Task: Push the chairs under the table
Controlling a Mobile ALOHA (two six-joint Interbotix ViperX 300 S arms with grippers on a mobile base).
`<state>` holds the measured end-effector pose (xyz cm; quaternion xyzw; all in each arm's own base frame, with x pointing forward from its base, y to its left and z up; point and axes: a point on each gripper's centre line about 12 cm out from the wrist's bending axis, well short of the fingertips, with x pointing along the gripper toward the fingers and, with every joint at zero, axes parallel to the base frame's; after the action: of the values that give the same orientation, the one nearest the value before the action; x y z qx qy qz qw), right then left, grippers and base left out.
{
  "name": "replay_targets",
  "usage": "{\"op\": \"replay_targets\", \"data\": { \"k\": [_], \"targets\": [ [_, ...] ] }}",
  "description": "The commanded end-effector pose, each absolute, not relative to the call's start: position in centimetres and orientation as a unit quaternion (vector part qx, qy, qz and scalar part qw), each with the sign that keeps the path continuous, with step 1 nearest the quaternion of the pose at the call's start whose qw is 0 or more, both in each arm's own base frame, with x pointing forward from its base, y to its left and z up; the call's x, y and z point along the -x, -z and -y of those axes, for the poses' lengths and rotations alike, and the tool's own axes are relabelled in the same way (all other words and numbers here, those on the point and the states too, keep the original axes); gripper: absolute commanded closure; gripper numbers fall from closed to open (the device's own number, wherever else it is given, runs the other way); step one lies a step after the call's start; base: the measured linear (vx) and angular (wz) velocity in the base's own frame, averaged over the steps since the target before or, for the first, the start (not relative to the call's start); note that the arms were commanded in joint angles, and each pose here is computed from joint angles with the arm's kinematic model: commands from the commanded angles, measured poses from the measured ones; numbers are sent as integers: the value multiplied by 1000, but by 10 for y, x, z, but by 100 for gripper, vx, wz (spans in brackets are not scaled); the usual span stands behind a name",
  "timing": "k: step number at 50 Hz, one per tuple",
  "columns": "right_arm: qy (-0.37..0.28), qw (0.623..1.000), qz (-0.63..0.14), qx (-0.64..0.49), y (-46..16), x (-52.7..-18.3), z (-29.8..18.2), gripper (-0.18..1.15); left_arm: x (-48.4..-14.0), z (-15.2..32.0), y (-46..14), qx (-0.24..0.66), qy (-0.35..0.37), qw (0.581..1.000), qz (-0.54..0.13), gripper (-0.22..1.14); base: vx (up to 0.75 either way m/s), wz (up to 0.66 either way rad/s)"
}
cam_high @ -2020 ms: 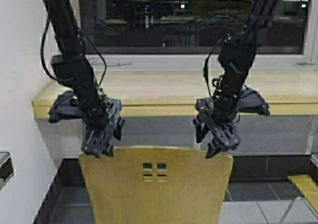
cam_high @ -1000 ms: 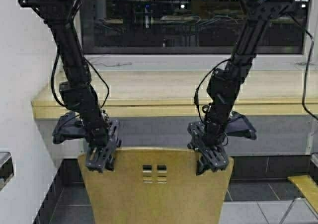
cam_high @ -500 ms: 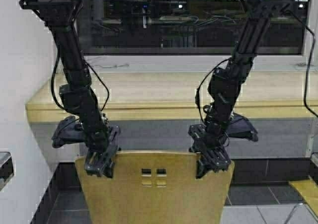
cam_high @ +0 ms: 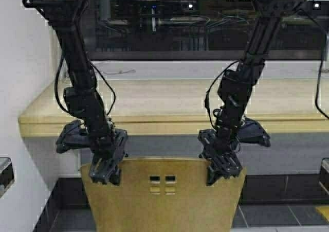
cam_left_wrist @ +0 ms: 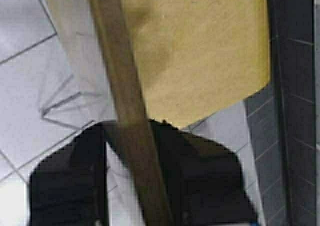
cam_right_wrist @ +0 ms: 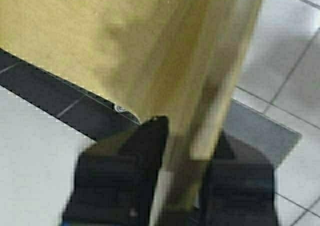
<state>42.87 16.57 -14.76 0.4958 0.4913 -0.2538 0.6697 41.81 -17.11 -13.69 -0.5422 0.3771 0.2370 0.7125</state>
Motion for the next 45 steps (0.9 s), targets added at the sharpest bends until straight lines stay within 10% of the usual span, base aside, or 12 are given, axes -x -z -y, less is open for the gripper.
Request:
{"op": "replay_targets", "data": {
  "k": [1,45],
  "targets": [
    [218,696,-480,-489,127,-446,-175,80,-432,177,111,548,-210,726,-359,70,27,3],
    [215,693,-501,-473,129,-438,-177,80,-423,173,98,549,-214,723,-361,70,28,0]
  ]
}}
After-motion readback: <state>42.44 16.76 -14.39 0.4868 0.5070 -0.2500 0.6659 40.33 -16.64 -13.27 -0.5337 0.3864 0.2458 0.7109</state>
